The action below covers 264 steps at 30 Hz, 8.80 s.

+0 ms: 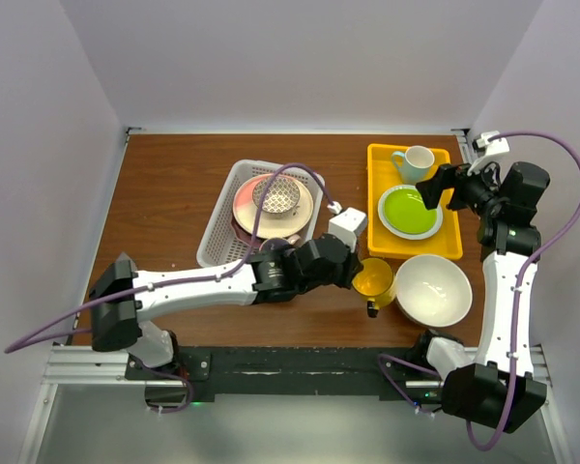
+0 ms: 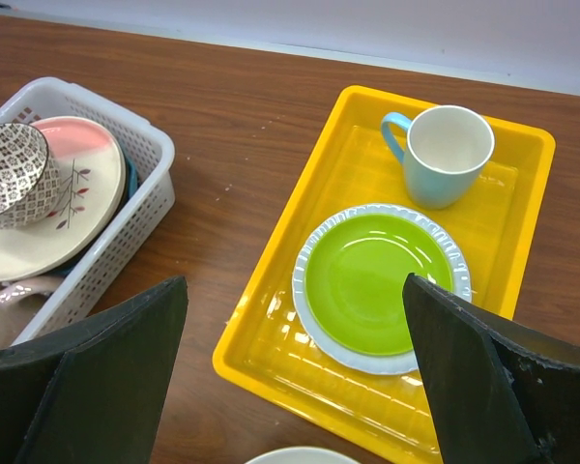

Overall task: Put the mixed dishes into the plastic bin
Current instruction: Pick up the cup at the center of the board, then place the cup in the plastic bin, then pick up the bowl from the center of the board.

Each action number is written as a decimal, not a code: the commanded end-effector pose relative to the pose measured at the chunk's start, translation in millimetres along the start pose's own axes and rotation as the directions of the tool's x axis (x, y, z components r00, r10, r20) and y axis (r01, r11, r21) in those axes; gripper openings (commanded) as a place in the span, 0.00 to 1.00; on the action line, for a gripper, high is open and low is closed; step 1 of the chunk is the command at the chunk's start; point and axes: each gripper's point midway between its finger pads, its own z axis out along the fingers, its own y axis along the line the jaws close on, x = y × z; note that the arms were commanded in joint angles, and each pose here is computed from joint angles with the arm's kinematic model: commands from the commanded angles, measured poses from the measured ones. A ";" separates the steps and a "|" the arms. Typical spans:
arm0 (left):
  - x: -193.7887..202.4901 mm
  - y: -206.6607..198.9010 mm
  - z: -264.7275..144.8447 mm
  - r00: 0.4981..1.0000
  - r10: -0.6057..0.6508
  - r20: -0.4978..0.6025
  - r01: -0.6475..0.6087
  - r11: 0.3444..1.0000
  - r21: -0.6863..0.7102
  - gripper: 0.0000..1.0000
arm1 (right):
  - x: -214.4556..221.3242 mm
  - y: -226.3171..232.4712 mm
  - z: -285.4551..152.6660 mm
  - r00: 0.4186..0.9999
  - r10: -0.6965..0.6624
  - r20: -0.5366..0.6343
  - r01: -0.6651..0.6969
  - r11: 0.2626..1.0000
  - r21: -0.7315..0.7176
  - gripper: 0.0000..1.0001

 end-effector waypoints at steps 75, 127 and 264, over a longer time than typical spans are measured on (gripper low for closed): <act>-172.5 298.4 -57.4 0.990 -0.071 0.126 0.113 0.920 -0.375 0.00 | 6.3 6.1 2.2 1.000 -0.006 -0.002 0.005 0.999 -0.051 0.97; -232.9 246.8 -171.7 0.915 0.105 0.391 0.052 0.927 -0.372 1.00 | 10.3 21.5 -1.2 0.998 -0.056 -0.005 0.054 0.988 -0.146 0.97; 39.4 9.4 20.7 0.995 -0.013 -0.099 0.041 0.958 0.284 1.00 | 20.3 36.4 0.1 0.994 -0.107 0.001 0.104 0.960 -0.260 0.97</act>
